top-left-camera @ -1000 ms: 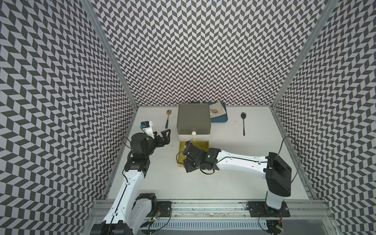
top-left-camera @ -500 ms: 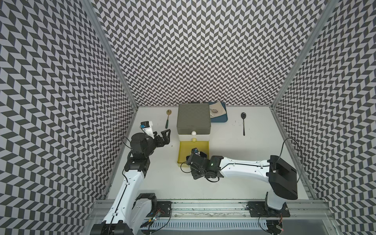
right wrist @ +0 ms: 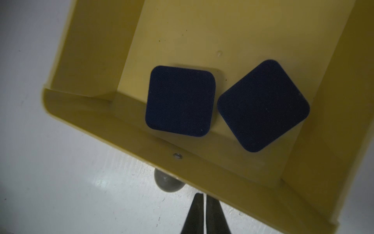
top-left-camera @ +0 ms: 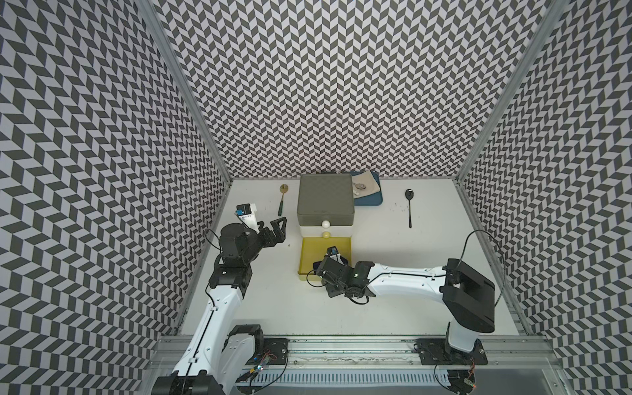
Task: Place the brooch boxes into the drawer by color
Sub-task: Close the drawer in the storage box.
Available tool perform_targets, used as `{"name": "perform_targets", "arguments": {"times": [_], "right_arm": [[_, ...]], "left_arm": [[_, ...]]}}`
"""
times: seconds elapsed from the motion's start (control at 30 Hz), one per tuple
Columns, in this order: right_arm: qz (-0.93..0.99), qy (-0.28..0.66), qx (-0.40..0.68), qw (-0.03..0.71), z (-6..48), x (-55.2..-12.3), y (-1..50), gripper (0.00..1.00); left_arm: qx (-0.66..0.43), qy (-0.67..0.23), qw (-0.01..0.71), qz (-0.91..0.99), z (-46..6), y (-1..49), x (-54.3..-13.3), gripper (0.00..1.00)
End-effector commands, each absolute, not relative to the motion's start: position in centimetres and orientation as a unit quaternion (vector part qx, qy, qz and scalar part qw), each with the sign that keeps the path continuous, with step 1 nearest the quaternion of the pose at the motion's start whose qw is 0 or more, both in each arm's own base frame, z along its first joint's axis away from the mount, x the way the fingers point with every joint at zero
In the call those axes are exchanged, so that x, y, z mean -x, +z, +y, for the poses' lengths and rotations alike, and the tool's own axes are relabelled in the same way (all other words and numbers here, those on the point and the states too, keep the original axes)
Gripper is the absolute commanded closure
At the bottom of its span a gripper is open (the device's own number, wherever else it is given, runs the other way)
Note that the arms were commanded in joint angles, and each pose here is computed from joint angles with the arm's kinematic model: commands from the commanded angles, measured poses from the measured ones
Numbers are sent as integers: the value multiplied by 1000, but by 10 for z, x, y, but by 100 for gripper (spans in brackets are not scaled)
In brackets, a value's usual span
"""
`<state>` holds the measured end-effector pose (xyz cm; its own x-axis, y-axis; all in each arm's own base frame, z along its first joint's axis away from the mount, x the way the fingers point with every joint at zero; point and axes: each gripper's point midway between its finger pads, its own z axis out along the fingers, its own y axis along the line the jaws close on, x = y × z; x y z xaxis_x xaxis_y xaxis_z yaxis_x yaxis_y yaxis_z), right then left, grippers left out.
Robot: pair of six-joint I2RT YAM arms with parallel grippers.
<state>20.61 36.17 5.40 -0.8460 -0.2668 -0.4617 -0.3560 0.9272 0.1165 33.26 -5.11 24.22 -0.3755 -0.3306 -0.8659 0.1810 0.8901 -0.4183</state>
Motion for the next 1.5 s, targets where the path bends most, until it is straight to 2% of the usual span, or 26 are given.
{"name": "perform_targets", "arguments": {"times": [0.0,0.37,0.87,1.07,1.23,1.3,1.4,1.47], "right_arm": [[952,93,154,248,362,-217,49,91],[935,88,116,324,351,-252,75,91],[903,124,96,400,372,-291,101,91],[896,141,88,412,371,-292,108,91],[890,154,84,420,344,-276,127,91],[891,210,58,397,334,-259,137,79],[883,267,37,383,310,-243,155,75],[870,280,8,405,280,-248,161,75]], "left_arm": [[42,-221,558,798,-49,240,-331,0],[43,-219,556,801,-48,238,-332,0],[46,-215,549,806,-46,232,-333,0],[46,-215,548,807,-46,231,-334,0],[46,-214,548,807,-46,231,-334,0],[46,-214,547,808,-46,231,-333,0],[47,-215,547,808,-46,231,-333,0],[46,-217,548,806,-47,232,-333,0]]}}
